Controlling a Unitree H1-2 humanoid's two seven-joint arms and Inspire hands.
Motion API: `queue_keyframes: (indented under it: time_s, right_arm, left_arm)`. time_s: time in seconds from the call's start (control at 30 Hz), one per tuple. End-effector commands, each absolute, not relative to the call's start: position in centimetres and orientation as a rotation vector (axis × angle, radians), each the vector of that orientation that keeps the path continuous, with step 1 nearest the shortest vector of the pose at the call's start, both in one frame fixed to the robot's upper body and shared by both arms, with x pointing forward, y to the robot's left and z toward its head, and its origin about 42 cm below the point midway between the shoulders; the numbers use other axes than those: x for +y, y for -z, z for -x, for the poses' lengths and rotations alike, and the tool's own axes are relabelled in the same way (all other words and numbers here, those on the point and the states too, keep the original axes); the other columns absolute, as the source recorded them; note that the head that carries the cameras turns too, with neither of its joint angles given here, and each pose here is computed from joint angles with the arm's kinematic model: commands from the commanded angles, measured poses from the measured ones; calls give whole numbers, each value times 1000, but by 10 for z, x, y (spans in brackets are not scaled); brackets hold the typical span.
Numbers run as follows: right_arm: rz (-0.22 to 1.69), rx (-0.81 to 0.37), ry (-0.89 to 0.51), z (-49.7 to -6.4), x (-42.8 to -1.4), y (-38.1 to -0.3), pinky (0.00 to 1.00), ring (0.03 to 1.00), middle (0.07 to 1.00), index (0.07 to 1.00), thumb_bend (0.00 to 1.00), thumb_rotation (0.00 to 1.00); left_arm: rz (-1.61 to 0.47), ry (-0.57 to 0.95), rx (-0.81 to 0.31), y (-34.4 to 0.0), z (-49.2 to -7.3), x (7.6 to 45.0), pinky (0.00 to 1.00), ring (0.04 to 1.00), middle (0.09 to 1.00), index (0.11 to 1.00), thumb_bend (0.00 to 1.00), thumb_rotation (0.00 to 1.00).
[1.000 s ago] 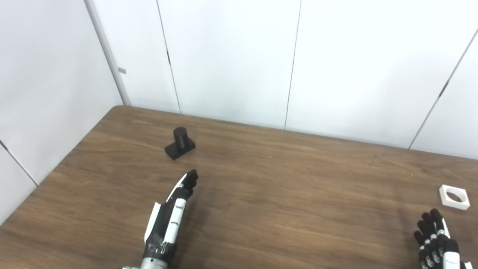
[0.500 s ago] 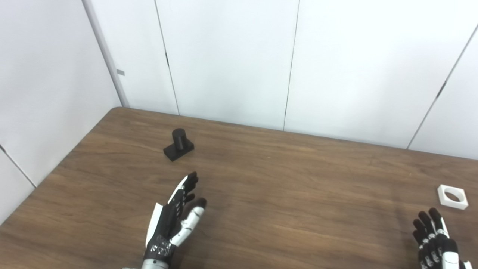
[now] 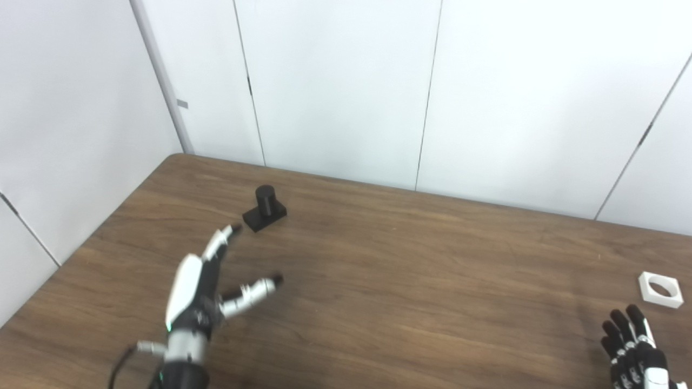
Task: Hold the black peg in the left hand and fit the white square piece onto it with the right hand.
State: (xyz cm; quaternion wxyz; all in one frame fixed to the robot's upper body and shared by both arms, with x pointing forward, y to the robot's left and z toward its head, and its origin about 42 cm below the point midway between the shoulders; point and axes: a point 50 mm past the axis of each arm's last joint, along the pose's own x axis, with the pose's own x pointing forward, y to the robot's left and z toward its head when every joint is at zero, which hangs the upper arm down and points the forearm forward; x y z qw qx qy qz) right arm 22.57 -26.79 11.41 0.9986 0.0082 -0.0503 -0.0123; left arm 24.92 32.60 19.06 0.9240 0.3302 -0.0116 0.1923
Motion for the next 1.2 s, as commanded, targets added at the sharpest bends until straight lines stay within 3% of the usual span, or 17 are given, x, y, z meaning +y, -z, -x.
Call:
queue_keyframes:
  time_s: [0.0,0.07,0.2,0.37,0.6,0.83,1.17]
  right_arm:
    - [-36,-60,44,-213,-268,-96,990,961,965,987,552,994]
    - [-42,-60,43,-213,-267,-95,974,954,956,981,559,984]
    - [-39,-58,41,-213,-266,-96,990,957,965,993,538,997]
    - [-47,-61,39,-214,-266,-96,991,964,969,996,518,1000]
    - [-31,-63,39,-214,-266,-96,997,969,971,1000,486,1000]
    - [-41,-62,44,-212,-265,-96,999,964,970,996,511,1000]
    - [-42,-62,45,-212,-263,-98,1000,968,969,999,507,1000]
  left_arm:
    - [-756,-438,-63,-204,-259,341,938,983,975,935,807,445]
    - [-812,-468,-42,-204,-268,351,912,982,966,927,816,454]
    - [-879,-501,-26,-204,-284,367,966,977,945,900,826,471]
    - [-903,-492,17,-207,-312,381,916,988,952,883,833,463]
    - [-1024,-478,78,-202,-352,397,998,967,930,846,868,481]
    - [-1110,-466,143,-196,-380,403,1000,968,926,808,909,529]
    - [-1215,-396,225,-187,-413,397,1000,993,942,824,924,560]
